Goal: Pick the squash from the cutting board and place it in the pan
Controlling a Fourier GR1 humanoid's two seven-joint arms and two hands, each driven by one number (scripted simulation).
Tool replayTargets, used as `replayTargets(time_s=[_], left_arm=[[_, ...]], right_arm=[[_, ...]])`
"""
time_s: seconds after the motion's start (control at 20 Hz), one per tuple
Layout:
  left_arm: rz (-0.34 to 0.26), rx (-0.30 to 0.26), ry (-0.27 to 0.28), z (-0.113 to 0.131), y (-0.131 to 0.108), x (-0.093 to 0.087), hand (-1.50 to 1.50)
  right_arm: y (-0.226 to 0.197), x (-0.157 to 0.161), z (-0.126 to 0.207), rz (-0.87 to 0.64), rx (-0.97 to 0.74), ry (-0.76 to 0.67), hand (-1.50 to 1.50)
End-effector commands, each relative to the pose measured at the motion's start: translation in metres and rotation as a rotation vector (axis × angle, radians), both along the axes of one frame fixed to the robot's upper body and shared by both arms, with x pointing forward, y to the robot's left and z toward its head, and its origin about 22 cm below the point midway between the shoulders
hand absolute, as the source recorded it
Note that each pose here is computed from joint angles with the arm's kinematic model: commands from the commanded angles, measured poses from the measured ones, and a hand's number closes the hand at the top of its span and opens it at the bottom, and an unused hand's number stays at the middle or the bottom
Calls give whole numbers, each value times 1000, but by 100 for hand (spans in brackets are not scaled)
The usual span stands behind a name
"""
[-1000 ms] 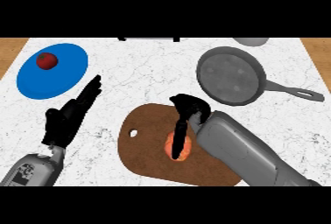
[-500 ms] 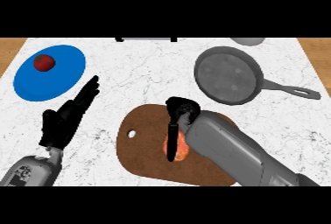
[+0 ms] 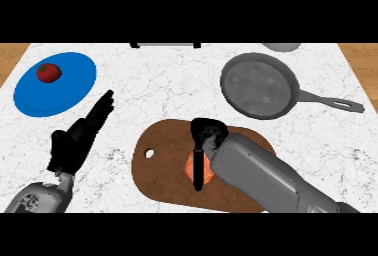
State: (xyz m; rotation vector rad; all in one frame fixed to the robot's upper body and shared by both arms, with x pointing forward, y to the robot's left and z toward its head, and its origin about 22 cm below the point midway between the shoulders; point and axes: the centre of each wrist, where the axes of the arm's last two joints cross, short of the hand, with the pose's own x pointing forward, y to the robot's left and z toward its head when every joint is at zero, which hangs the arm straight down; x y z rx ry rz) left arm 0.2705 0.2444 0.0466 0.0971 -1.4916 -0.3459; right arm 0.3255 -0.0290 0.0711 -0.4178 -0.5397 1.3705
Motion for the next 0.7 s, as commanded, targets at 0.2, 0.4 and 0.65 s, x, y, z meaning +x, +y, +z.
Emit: replayTargets(time_s=[0.2, 0.4, 0.65], left_arm=[[5, -9, 7, -2, 5, 15, 0], [-7, 23, -21, 12, -1, -7, 0], [-6, -2, -7, -7, 3, 6, 0]], right_arm=[[8, -17, -24, -56, -156, 24, -150], [-6, -4, -34, 10, -127, 62, 150], [17, -27, -38, 106, -112, 117, 150]])
